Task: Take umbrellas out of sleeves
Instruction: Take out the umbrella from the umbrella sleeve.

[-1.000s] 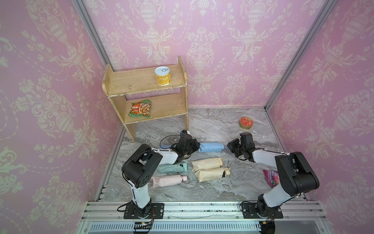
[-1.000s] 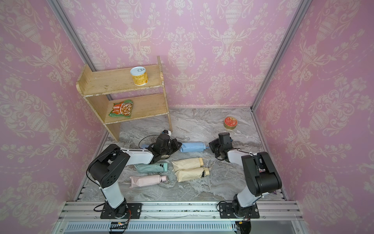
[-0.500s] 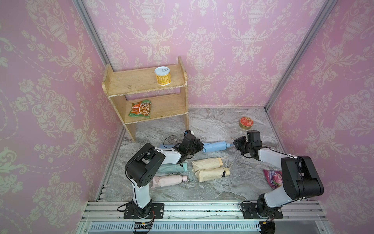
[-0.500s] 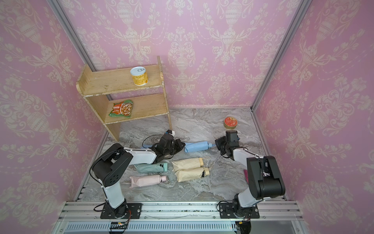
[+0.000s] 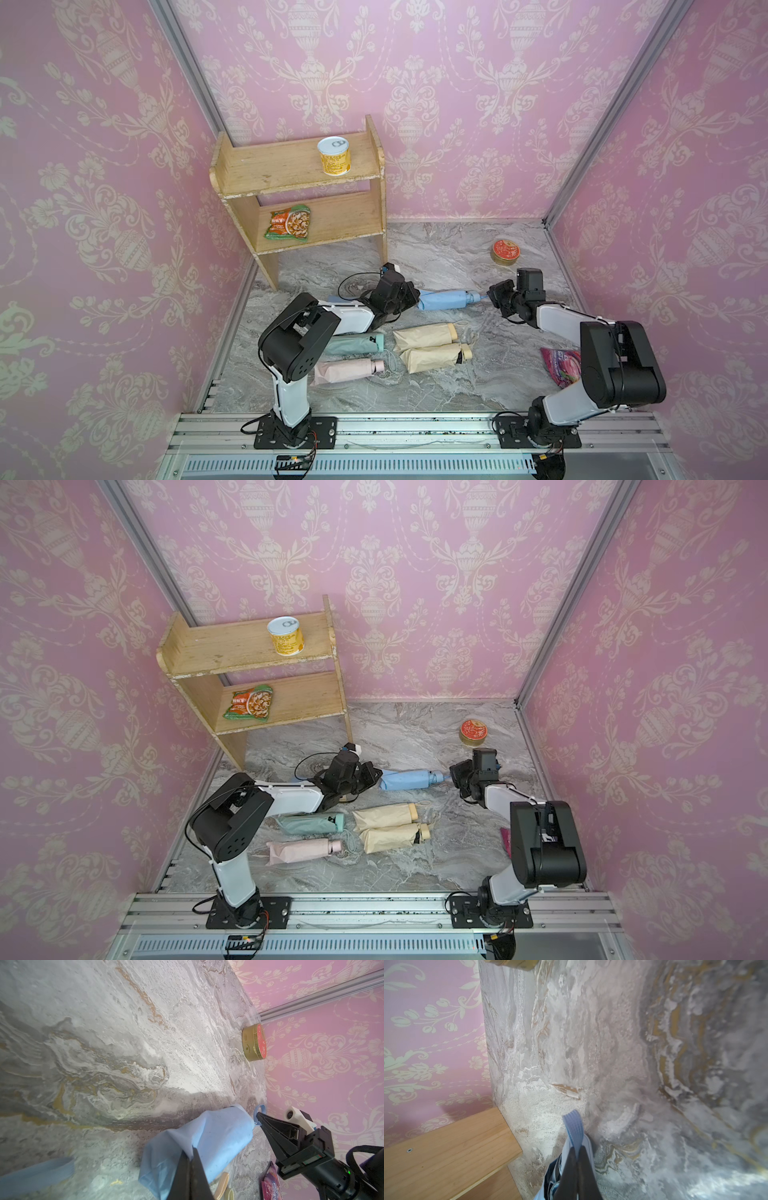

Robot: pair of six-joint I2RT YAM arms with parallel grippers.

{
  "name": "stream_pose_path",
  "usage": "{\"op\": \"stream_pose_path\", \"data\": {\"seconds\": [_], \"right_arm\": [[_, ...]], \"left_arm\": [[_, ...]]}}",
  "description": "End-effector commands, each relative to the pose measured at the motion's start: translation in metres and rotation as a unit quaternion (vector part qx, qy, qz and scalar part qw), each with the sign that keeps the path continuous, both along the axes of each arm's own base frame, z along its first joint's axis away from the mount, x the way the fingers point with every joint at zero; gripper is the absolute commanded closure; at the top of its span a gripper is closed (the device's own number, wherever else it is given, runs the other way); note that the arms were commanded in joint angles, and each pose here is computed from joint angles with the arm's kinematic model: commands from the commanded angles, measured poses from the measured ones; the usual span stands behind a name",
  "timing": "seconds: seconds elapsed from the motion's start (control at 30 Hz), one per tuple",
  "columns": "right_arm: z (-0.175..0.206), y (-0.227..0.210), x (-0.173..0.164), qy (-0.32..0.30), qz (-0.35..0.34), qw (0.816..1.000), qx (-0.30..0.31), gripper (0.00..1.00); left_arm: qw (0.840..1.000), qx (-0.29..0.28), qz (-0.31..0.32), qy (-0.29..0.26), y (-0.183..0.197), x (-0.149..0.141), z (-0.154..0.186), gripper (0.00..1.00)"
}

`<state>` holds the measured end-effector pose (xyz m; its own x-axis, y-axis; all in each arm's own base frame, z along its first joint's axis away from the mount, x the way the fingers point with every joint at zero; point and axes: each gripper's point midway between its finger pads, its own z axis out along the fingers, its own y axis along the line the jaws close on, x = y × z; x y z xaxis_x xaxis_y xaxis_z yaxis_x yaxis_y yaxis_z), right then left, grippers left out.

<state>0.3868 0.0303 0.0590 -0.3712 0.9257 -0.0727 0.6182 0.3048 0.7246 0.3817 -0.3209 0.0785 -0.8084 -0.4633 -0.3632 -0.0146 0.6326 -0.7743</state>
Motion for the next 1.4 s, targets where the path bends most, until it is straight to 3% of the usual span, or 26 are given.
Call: {"op": "stream_pose_path", "data": {"seconds": [0.0,1.37], "right_arm": [[-0.005,-0.007,-0.003,0.001,-0.002,1.0,-0.008,1.0],[-0.006,-0.068,-0.018,0.009,-0.07,0.998,0.001,1.0]], "left_arm": [[1.0,0.023,0.001,-0.01,-0.001,0.006,-0.003,1.0],[0.999,0.04,-0.015,-0.015,-0.002,0.005,-0.004,1.0]]}}
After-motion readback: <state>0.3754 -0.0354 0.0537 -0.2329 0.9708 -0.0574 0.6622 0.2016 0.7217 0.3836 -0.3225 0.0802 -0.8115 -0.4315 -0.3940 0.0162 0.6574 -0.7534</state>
